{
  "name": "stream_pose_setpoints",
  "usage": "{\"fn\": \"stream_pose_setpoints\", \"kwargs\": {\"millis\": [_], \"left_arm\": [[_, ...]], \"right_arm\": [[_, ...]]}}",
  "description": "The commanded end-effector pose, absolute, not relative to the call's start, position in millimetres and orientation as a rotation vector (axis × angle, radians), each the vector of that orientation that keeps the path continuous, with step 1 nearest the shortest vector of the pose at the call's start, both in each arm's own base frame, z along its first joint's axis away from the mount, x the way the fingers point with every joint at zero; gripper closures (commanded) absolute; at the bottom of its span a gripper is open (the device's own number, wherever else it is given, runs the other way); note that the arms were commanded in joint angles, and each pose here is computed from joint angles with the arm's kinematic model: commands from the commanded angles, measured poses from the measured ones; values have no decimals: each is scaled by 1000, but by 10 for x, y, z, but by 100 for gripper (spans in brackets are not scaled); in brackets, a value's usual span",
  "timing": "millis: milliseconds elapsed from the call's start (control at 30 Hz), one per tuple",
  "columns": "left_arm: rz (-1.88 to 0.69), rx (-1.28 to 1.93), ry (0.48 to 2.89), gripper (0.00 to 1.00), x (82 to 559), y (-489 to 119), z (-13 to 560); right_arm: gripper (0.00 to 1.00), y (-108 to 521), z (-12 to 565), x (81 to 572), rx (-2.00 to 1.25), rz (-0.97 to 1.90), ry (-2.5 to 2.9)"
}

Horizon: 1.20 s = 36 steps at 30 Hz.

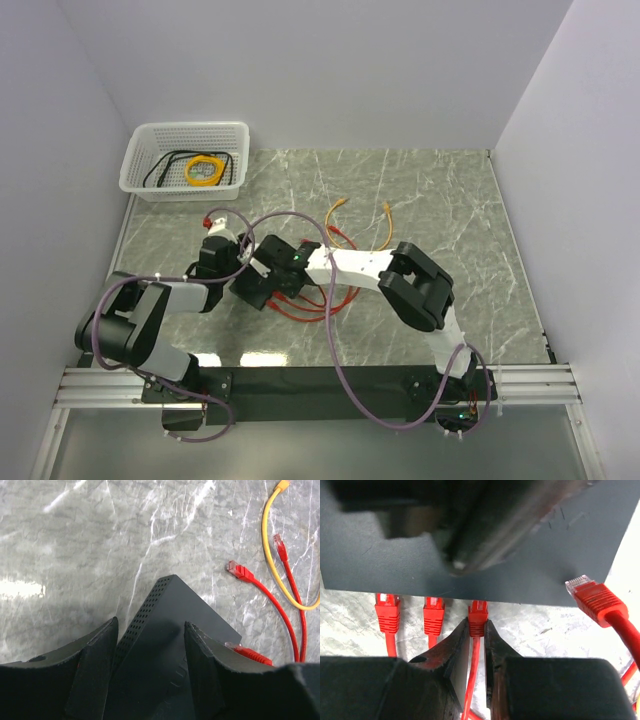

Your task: Insert the plug into the switch port

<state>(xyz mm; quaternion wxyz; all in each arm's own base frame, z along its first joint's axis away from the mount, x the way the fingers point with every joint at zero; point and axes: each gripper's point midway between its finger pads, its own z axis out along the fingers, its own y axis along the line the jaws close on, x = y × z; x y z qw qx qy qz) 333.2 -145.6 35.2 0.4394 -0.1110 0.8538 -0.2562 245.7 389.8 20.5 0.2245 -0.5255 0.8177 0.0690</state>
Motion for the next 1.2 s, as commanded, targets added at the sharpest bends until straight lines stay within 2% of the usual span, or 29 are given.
{"fn": "stream_pose_setpoints", "kwargs": {"millis": [0,600,1167], "left_arm": [[-883,-209,2285,41,2766,-1899,212],[-936,-215,2308,41,2336,-2120,209],[-996,-178,2336,42,2110,-2416,170]], "right_arm": [[100,4665,878,2692,-1241,449,1958],[100,4752,1051,2660,-1187,542,1917],[100,5168,1645,2612,-1119,789,1702]]}}
